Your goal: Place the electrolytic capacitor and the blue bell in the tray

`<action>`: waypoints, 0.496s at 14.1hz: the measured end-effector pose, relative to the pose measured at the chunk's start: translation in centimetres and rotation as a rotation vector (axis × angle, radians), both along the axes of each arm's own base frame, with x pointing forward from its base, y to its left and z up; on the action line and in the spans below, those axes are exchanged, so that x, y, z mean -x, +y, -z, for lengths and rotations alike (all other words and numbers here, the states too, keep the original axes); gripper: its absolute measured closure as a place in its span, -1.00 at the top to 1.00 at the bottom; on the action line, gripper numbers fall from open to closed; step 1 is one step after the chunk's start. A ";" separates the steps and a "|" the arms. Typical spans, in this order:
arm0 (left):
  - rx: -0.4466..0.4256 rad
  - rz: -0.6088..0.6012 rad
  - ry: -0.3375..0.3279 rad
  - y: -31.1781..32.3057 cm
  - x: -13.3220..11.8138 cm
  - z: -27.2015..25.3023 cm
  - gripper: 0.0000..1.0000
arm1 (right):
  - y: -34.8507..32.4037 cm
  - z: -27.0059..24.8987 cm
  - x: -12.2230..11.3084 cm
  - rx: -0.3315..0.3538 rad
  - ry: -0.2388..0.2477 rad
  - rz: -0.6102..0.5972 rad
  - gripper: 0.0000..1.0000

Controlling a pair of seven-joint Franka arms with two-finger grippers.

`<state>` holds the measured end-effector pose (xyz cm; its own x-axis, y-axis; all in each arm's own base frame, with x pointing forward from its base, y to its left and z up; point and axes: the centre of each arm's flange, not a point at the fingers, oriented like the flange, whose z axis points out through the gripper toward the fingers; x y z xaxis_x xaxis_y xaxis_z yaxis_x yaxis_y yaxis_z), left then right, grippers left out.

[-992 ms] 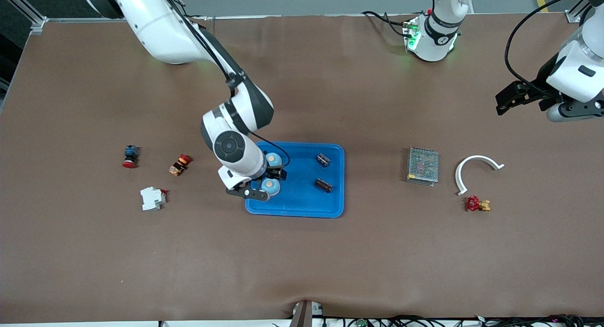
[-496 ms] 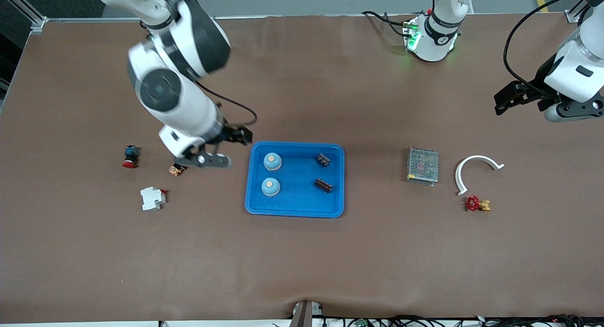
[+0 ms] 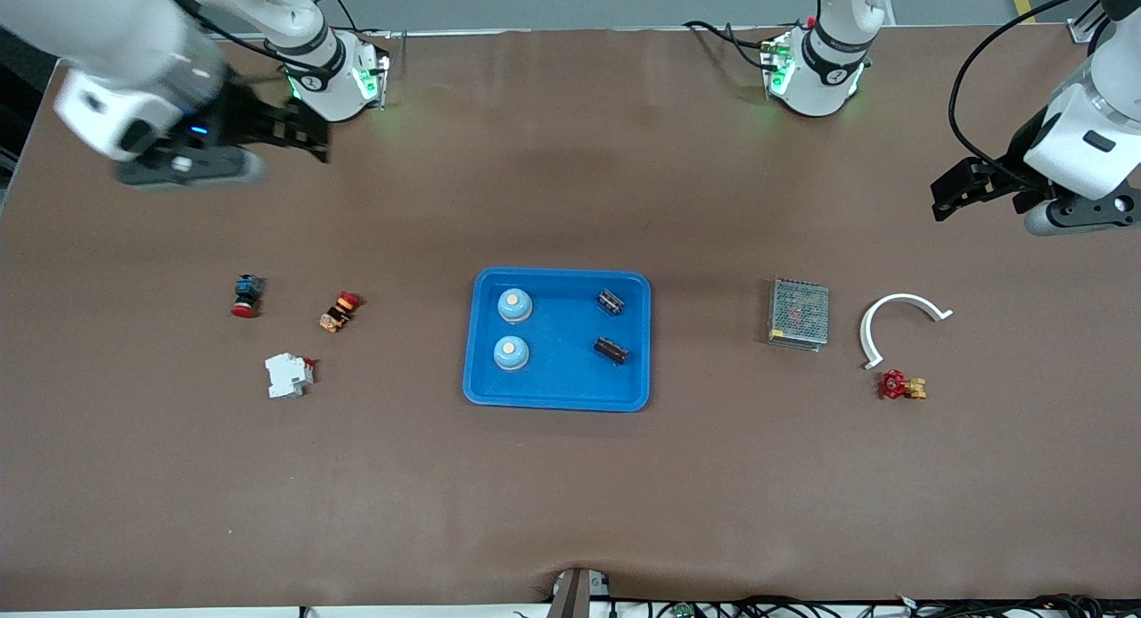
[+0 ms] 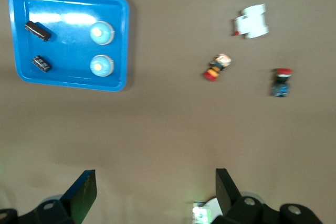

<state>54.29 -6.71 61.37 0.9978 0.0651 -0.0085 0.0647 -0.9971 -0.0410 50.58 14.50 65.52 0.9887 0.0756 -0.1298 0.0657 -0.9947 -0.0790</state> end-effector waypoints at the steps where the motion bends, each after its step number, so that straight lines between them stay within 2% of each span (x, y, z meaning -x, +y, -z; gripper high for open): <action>1: 0.000 0.000 0.001 0.0 0.0 0.1 1.00 | -3.1 -0.6 -0.1 -0.008 -0.012 -0.002 1.00; 4: 0.000 0.001 0.001 -0.1 -0.1 0.1 1.00 | -10.8 -0.6 -0.8 -0.005 -0.030 0.034 1.00; 7: 0.000 0.002 0.002 -0.1 -0.1 0.1 1.00 | -14.2 -0.7 -1.8 0.053 -0.096 0.067 1.00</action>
<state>54.35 -6.81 61.24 0.9980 0.0631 -0.0103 0.0627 -0.9972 -0.0411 52.41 0.30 66.17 0.9993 0.0043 -0.0363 0.0035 -0.9997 -0.0223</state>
